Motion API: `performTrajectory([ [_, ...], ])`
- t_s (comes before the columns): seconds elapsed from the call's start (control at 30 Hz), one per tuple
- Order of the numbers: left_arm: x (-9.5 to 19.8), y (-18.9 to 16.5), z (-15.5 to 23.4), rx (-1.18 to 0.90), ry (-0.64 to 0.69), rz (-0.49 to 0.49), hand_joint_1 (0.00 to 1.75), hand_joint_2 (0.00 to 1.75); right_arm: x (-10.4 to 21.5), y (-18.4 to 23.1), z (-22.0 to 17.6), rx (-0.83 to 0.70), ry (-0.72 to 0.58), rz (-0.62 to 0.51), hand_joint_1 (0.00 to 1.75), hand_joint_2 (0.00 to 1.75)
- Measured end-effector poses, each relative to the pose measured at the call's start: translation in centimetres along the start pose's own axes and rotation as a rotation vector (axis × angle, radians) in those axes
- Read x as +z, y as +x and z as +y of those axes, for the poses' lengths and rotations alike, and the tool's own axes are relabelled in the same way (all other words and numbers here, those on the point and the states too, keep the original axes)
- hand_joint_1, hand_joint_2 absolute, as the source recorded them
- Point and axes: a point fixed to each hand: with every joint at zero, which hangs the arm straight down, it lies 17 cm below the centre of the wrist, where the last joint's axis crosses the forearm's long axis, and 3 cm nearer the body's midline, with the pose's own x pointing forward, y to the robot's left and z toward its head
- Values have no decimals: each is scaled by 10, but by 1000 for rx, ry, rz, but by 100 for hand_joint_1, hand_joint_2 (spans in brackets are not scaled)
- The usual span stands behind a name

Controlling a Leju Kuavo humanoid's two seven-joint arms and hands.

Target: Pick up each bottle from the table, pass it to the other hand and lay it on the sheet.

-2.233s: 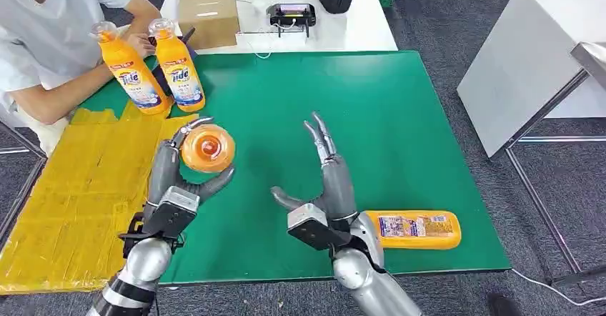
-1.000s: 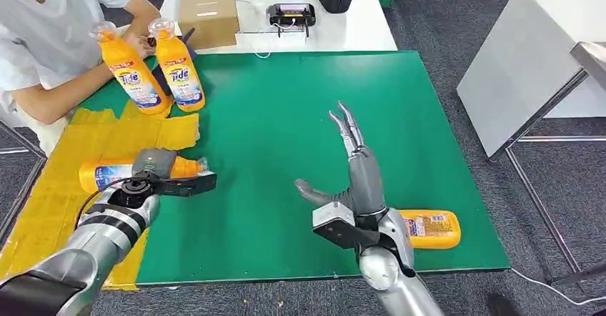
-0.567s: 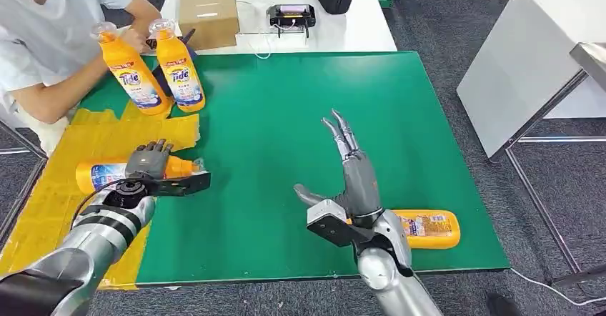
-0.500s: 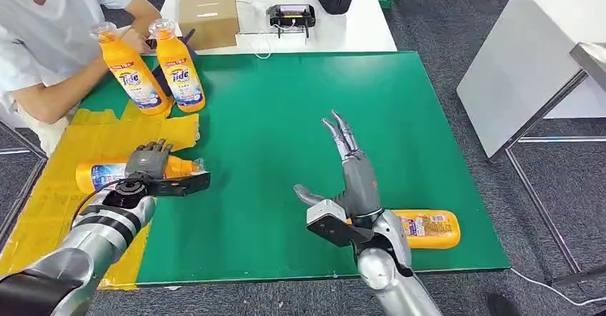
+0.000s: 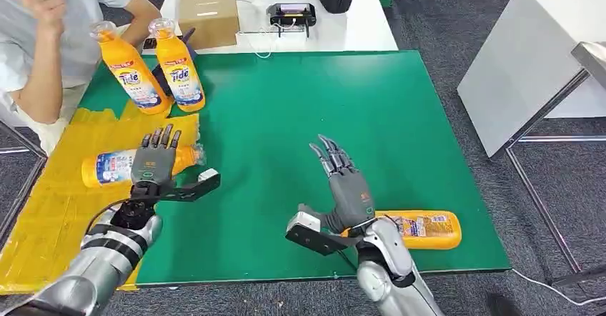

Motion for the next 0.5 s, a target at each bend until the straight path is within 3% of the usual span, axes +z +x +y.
performTrajectory([
  [0.17,26,10,71,124,298,-21,0,175,20,-20,15,37,48,39,0,175],
  [0.4,62,15,179,368,573,-116,0,175,52,-49,34,129,135,100,0,175],
  [0.5,80,2,199,562,651,-107,0,175,76,-68,47,192,213,143,0,175],
])
